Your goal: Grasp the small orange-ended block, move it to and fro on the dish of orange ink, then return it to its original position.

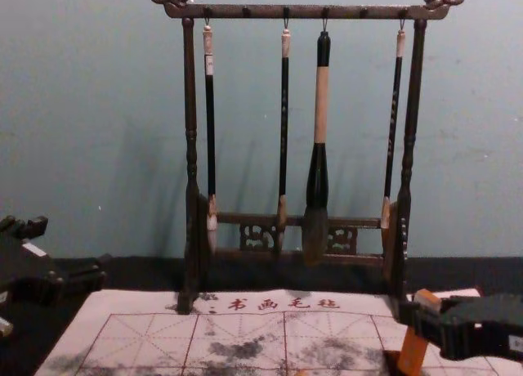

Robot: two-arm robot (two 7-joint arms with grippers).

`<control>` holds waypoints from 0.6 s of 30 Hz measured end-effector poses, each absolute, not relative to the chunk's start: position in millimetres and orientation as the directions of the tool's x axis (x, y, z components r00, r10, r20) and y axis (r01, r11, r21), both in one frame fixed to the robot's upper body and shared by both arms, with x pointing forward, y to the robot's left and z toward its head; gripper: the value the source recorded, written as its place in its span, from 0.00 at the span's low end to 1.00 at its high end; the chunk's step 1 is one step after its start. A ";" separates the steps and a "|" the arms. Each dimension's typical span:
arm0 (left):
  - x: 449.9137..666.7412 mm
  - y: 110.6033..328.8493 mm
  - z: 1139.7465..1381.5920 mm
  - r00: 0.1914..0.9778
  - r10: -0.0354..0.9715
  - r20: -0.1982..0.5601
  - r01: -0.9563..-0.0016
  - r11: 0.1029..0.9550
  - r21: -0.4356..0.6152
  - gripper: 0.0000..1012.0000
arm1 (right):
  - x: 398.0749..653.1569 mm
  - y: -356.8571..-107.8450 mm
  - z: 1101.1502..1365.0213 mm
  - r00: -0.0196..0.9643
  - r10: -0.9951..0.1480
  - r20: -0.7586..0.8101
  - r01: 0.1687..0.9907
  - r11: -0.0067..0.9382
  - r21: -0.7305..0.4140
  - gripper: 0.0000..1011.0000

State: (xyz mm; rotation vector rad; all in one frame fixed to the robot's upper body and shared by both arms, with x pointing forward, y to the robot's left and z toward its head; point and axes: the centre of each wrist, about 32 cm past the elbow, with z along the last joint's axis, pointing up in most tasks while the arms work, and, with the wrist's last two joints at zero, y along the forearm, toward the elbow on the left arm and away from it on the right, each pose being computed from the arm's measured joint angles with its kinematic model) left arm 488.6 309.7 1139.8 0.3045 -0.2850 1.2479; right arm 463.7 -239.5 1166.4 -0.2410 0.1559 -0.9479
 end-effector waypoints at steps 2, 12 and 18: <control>488.6 309.7 1139.8 0.292 0.880 0.374 -0.955 0.287 0.070 0.99 | 464.6 -239.1 1165.9 0.576 -0.817 -0.028 0.782 0.560 -0.272 0.11; 488.6 309.7 1139.8 0.292 0.880 0.374 -0.955 0.287 0.070 0.99 | 467.8 -237.1 1164.0 0.575 -0.818 -0.028 0.781 0.559 -0.278 0.11; 488.6 309.7 1139.8 0.292 0.880 0.374 -0.955 0.287 0.070 0.99 | 469.4 -235.3 1160.0 0.576 -0.817 -0.035 0.777 0.560 -0.289 0.11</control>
